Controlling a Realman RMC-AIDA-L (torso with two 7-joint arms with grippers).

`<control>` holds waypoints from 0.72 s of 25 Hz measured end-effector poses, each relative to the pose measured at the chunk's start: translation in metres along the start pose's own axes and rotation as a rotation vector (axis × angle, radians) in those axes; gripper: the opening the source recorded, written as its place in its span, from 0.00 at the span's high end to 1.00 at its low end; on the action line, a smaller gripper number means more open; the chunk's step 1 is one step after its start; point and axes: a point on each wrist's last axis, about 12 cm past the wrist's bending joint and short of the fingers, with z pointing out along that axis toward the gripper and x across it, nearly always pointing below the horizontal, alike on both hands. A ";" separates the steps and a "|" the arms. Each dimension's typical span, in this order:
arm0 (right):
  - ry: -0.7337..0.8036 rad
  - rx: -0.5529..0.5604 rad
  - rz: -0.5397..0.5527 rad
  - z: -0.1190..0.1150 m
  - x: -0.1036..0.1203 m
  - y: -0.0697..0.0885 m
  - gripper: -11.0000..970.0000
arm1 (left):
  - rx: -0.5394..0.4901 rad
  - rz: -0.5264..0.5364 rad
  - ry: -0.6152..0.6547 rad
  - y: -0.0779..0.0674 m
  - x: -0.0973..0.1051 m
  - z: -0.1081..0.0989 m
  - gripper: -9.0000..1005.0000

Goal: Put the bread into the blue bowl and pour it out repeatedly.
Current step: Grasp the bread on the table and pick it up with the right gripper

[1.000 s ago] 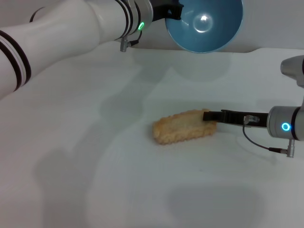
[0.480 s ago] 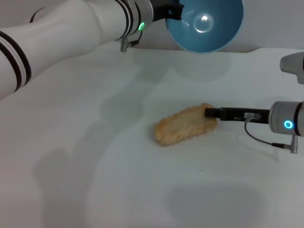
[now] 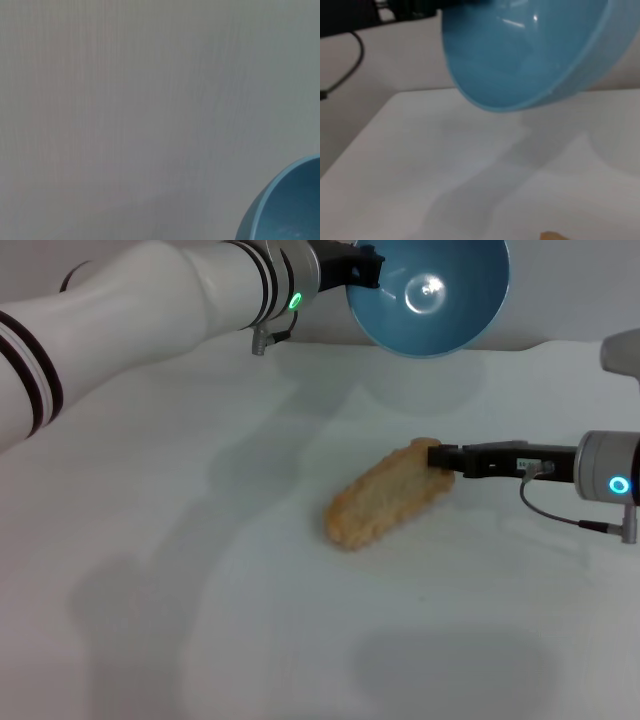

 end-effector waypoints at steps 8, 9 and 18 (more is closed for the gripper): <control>-0.020 -0.033 -0.061 -0.012 -0.013 0.002 0.85 | -0.003 -0.006 0.016 0.002 0.005 0.000 0.99; -0.017 -0.038 -0.075 -0.014 -0.015 0.003 0.86 | -0.003 -0.007 0.018 0.002 0.006 -0.001 0.99; -0.002 -0.027 -0.201 -0.024 -0.040 0.018 0.92 | 0.006 -0.011 0.054 0.004 0.011 -0.002 0.99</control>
